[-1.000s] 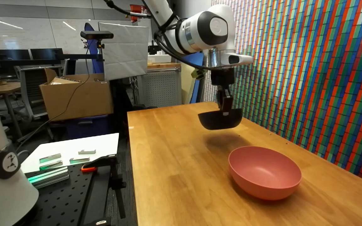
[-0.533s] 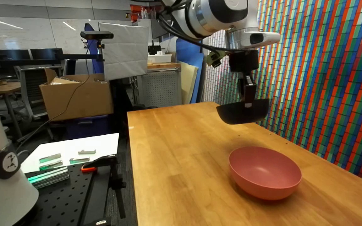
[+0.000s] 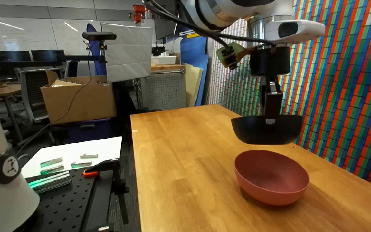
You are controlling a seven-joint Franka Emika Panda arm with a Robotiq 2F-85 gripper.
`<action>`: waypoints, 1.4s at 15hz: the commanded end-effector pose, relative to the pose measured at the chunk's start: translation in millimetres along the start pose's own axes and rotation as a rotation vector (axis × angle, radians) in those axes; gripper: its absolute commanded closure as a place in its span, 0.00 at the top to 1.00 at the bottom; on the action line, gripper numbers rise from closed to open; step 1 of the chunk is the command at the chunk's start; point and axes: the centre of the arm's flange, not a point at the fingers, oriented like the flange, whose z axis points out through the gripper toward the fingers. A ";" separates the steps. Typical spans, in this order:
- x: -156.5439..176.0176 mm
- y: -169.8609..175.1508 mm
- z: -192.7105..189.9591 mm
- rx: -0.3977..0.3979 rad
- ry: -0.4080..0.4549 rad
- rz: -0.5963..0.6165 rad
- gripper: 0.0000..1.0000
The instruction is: Pick the black bowl and put it in the orange bowl
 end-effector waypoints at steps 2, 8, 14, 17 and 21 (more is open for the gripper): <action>-13.2 39.5 10.7 -0.017 -0.037 0.024 0.02; -22.1 25.7 39.2 -0.032 -0.059 0.003 0.02; -10.7 7.3 52.6 -0.035 -0.036 -0.015 0.02; -1.8 2.4 55.0 -0.030 -0.023 -0.011 0.02; 8.8 0.2 56.6 -0.031 -0.010 -0.002 0.02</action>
